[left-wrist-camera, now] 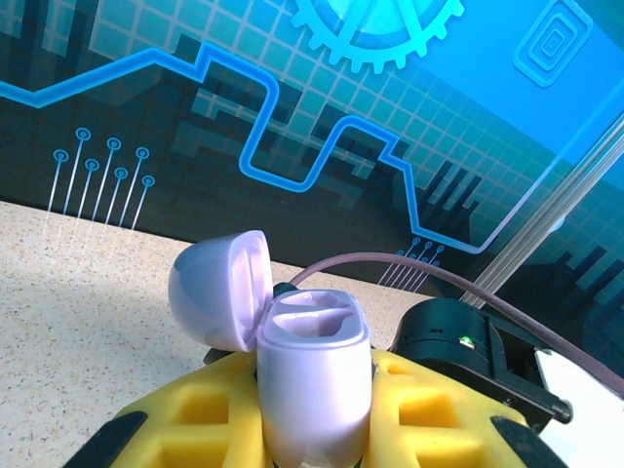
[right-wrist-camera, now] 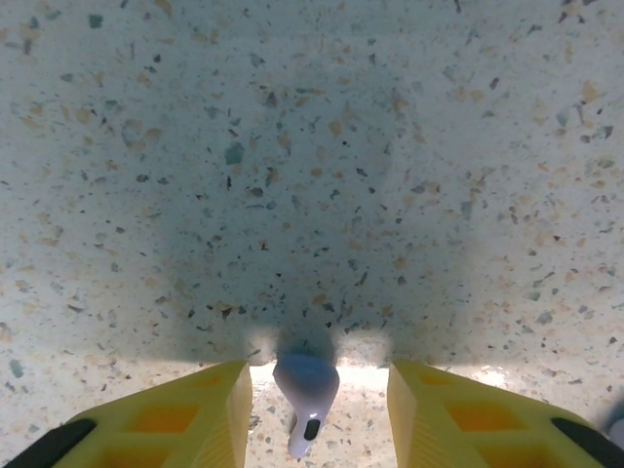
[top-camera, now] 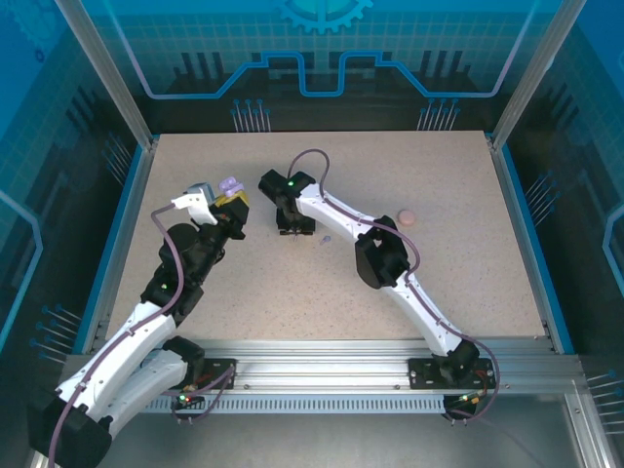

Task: Insert the wireless bluetooth earbuds into the charging case

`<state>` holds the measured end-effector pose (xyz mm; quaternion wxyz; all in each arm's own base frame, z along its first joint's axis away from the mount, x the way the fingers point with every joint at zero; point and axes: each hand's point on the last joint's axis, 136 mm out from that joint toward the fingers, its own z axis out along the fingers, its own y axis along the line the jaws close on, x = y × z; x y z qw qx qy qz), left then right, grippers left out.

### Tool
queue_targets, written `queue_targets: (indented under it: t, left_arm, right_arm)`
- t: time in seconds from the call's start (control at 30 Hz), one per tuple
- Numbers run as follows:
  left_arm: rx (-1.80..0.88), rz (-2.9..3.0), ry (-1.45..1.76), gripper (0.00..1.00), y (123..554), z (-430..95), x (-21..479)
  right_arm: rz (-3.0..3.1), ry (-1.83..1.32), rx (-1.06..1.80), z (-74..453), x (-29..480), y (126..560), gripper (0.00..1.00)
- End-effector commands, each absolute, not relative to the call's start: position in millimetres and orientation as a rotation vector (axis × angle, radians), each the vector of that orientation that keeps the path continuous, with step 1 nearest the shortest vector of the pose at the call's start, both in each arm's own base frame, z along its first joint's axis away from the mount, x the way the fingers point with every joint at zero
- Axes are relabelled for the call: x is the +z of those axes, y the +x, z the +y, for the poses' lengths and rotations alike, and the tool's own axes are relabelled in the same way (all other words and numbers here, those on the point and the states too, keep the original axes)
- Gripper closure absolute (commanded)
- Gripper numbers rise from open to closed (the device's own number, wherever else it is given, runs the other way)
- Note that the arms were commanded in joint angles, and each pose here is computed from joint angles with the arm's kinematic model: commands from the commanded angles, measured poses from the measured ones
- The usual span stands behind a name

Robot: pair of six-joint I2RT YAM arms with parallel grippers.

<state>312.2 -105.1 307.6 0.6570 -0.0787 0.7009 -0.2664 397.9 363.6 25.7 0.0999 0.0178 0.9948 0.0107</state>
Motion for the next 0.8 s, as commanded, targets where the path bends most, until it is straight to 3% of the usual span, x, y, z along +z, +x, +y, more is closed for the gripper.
queue_targets:
  t: [0.0, 0.77]
  left_arm:
    - [-0.625, 1.554, -0.190, 1.00, 308.9, -103.3, 314.3]
    - [-0.633, 1.566, -0.179, 1.00, 308.5, -105.7, 309.6]
  right_arm:
    - [2.959, 0.050, 0.008, 368.3, 18.6, 390.2, 0.59]
    - [2.995, 0.065, 0.026, 369.3, -1.6, 390.6, 0.67]
